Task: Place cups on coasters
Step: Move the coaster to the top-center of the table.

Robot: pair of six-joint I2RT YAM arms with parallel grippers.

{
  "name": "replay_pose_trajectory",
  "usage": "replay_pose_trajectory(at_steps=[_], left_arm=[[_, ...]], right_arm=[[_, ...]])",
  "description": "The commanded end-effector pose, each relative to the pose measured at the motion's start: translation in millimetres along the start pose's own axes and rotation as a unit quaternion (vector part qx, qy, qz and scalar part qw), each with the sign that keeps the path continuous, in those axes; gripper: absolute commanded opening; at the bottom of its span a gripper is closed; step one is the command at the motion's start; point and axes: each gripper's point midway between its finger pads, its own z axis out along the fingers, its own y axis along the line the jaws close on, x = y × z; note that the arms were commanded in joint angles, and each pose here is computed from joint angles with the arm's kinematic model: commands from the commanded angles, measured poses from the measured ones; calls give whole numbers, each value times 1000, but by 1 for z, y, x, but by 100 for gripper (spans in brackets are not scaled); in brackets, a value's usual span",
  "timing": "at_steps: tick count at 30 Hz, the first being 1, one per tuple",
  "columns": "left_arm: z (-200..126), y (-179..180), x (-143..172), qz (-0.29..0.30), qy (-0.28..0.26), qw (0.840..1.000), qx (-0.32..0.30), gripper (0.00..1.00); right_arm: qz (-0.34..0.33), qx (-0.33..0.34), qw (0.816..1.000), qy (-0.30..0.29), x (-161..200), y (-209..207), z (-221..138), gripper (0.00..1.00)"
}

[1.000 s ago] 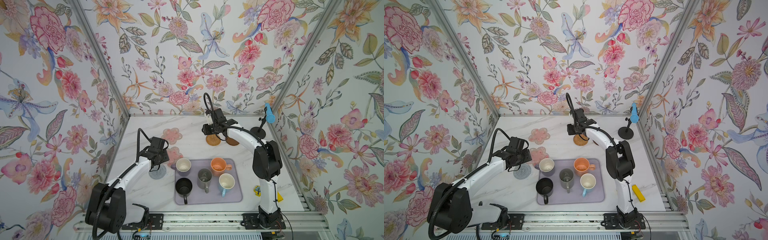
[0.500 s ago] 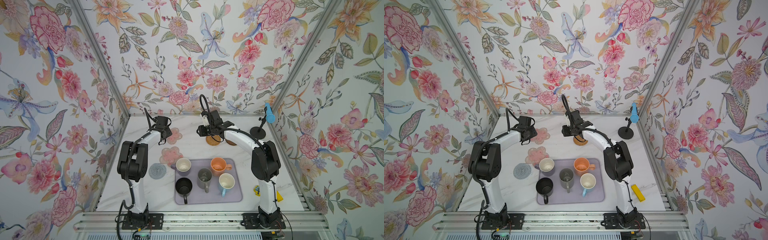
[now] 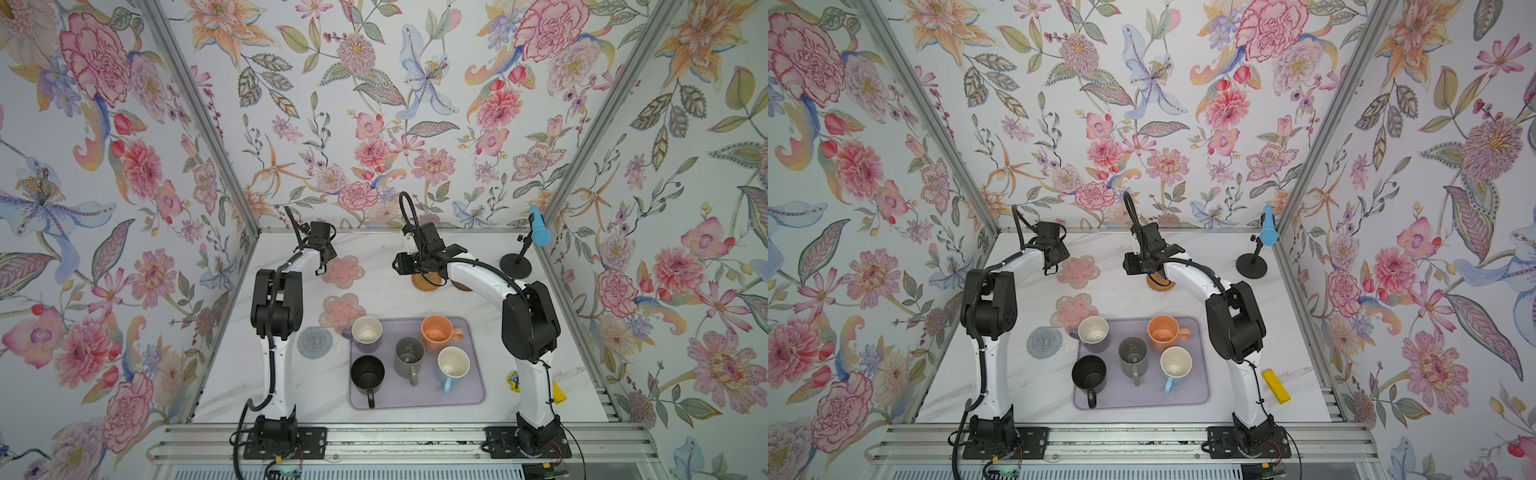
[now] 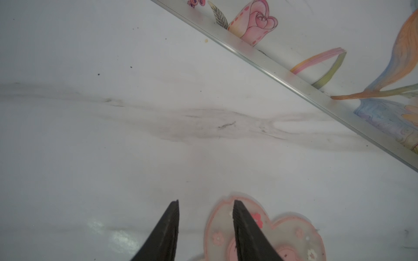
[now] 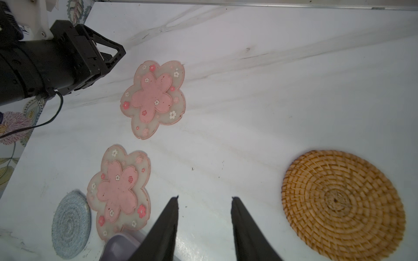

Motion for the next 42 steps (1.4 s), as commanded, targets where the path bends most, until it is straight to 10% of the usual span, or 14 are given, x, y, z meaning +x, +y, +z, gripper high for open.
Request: replay_pose_trajectory(at_steps=[1,42], left_arm=[[7,8,8,25,18,999,-22,44],[-33,-45,107,28,120,989,84,47]], right_arm=[[14,9,1000,11,9,-12,7,41],[39,13,999,20,18,-29,-6,45]])
